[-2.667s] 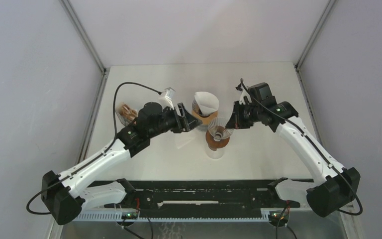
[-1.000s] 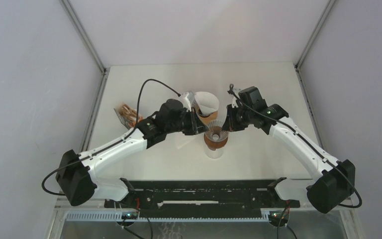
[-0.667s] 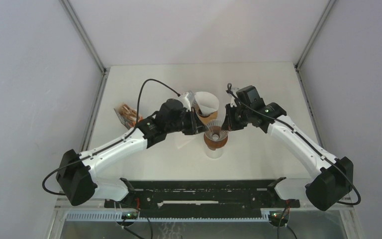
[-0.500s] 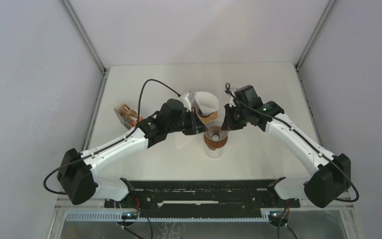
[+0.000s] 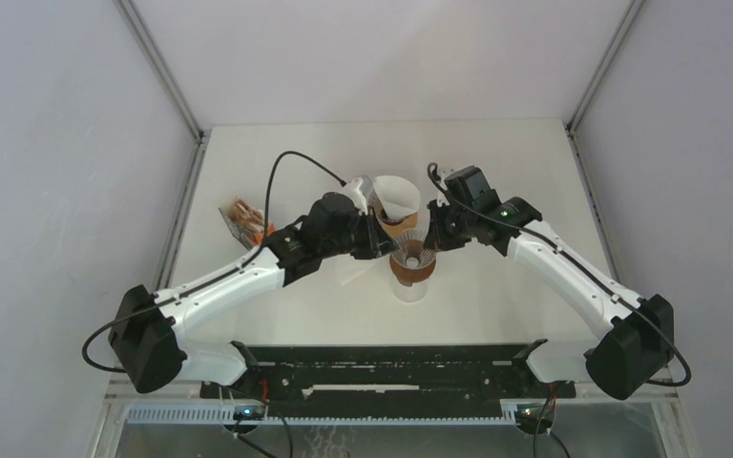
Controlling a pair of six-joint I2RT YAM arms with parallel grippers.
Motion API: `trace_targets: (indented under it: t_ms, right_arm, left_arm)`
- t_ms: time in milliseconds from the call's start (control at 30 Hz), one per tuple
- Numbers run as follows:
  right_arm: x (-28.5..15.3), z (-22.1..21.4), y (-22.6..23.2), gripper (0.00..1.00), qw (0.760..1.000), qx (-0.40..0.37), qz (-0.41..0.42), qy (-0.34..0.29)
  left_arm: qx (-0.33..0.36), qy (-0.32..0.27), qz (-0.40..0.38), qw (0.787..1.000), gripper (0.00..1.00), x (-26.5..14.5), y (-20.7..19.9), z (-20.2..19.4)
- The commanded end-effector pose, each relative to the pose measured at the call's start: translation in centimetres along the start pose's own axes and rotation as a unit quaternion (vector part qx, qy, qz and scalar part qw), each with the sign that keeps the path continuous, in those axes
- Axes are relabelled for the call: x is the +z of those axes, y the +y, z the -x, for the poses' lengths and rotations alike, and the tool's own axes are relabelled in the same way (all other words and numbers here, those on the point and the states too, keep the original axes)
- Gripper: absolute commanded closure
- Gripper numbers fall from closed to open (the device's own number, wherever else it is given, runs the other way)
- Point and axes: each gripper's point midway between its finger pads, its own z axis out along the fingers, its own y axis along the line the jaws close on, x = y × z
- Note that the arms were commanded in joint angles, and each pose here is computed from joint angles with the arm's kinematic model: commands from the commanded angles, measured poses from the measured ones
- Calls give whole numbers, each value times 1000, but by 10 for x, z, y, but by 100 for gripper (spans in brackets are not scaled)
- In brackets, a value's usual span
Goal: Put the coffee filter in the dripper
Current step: Place the coffee dripper in the dripper holder.
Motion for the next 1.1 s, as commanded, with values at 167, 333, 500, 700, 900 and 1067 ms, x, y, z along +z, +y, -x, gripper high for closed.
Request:
trace_targets:
  t_ms: [167,333,500,700,900,1067]
  right_arm:
    - [18,-37,8,86,999,-25,12,44]
    - [13,-27,13,71,999,-25,17,36]
    - [4,-16,16,54,999,-24,20,18]
    - [-13,3,23,45,999,-26,31,-13]
    - [-27,16,23,37,999,-30,26,-35]
    - [-42,28,26,28,997,-33,32,-63]
  left_arm:
    - [36,55,19,998,77,3,4,-36]
    - [38,41,4,998,70,1,-11,-21]
    - [38,14,-4,999,62,-7,-20,-3]
    - [30,-15,-6,999,51,-18,-20,17]
    - [28,-49,-7,998,40,-33,-21,35]
    - [31,-79,-5,996,29,-48,-20,49]
